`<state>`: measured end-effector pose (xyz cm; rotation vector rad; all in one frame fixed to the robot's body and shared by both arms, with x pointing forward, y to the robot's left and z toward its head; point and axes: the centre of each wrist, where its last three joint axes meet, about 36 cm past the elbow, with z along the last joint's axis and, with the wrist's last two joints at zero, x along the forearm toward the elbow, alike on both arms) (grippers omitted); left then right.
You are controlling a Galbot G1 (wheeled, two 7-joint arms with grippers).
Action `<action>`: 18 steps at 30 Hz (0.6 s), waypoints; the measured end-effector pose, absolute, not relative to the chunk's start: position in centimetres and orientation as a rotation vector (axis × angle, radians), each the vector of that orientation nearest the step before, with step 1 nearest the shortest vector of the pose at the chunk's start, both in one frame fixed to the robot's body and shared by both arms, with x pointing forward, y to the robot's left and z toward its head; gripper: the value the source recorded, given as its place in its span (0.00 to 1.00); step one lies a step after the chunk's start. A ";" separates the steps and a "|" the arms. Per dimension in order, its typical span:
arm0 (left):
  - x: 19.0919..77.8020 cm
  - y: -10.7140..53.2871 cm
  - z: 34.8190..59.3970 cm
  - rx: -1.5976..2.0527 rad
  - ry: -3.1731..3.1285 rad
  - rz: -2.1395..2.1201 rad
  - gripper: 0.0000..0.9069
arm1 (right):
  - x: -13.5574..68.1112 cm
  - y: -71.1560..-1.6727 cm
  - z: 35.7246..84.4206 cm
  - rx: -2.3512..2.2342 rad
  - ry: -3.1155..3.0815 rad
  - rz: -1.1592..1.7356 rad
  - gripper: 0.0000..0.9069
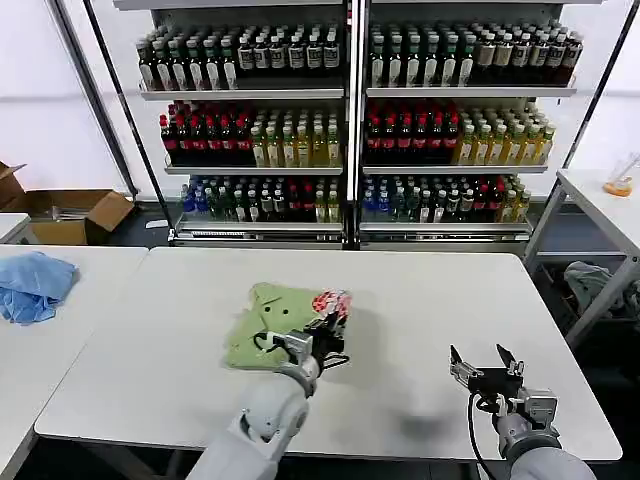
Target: Fold and organize the clothes.
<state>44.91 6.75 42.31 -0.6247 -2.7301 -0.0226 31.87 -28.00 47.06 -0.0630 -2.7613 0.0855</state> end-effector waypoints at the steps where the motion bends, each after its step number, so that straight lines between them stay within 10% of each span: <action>1: 45.0 6.1 42.5 -0.634 -2.742 -0.008 1.00 | 31.9 -28.0 47.1 -0.061 -2.764 0.085 1.00; 18: 43.8 12.2 44.6 -0.382 -2.957 0.222 1.00 | 35.7 -23.9 46.3 0.072 -2.780 -0.106 1.00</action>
